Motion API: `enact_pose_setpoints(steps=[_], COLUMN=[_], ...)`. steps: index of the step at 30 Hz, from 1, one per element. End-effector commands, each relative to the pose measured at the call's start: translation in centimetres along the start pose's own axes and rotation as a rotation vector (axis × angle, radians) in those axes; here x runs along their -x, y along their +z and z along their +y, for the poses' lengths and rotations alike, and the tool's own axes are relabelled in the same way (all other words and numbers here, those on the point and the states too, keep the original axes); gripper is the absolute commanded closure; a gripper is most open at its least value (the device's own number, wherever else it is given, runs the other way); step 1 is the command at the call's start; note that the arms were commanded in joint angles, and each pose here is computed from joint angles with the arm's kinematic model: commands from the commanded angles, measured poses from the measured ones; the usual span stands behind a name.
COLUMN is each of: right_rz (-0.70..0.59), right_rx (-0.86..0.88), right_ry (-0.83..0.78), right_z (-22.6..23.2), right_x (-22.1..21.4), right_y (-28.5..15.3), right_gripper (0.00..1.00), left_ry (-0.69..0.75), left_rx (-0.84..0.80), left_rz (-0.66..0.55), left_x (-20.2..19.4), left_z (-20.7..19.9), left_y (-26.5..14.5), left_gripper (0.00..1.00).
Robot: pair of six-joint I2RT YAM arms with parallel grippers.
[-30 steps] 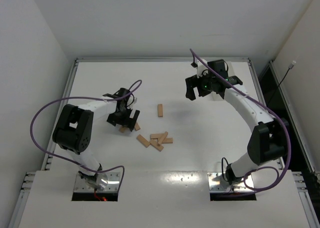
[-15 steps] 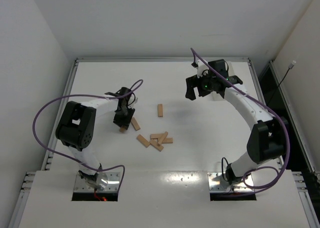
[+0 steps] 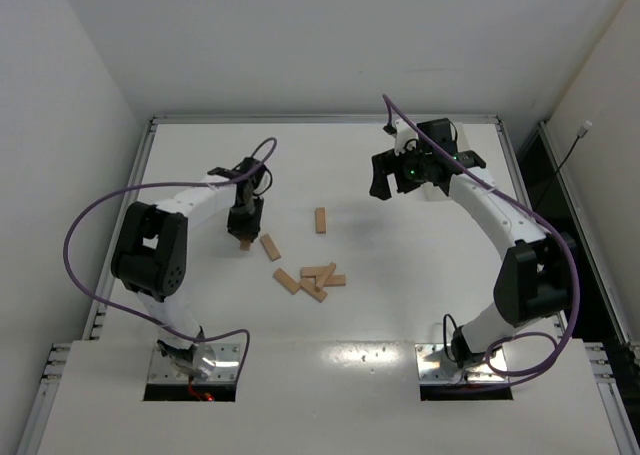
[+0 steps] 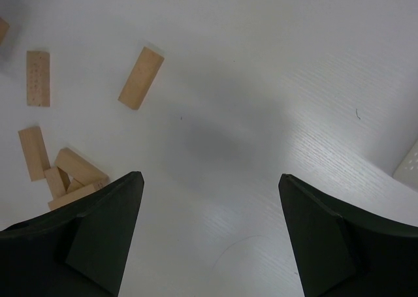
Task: Build the wood block tower
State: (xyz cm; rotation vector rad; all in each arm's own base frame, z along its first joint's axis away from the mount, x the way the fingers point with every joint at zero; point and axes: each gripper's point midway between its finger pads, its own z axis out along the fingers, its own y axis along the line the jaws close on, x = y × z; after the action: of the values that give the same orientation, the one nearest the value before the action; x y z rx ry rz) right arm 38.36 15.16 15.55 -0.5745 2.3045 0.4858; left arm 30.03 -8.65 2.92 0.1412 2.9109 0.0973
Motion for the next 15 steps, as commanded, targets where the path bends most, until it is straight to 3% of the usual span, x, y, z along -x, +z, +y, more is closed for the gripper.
enact_pose_setpoints(steps=[1,5,15], right_rz=[-0.048,-0.049,-0.047], right_rx=[0.026,0.035,0.017], right_ry=[-0.002,0.007,0.016], right_z=[0.5,0.6,0.4], right_x=[1.4,1.5,1.4], right_y=[-0.3,-0.3,-0.3], right_gripper=[0.18,0.18,0.2], left_ry=[-0.091,-0.075,-0.034], left_rx=[-0.058,-0.161,-0.203], left_rz=[-0.105,-0.113,-0.209], left_x=[3.5,6.0,8.4], left_z=[-1.6,-4.9,-11.4], left_y=[-4.1,-6.3,-8.5], left_gripper=[1.0,1.0,1.0])
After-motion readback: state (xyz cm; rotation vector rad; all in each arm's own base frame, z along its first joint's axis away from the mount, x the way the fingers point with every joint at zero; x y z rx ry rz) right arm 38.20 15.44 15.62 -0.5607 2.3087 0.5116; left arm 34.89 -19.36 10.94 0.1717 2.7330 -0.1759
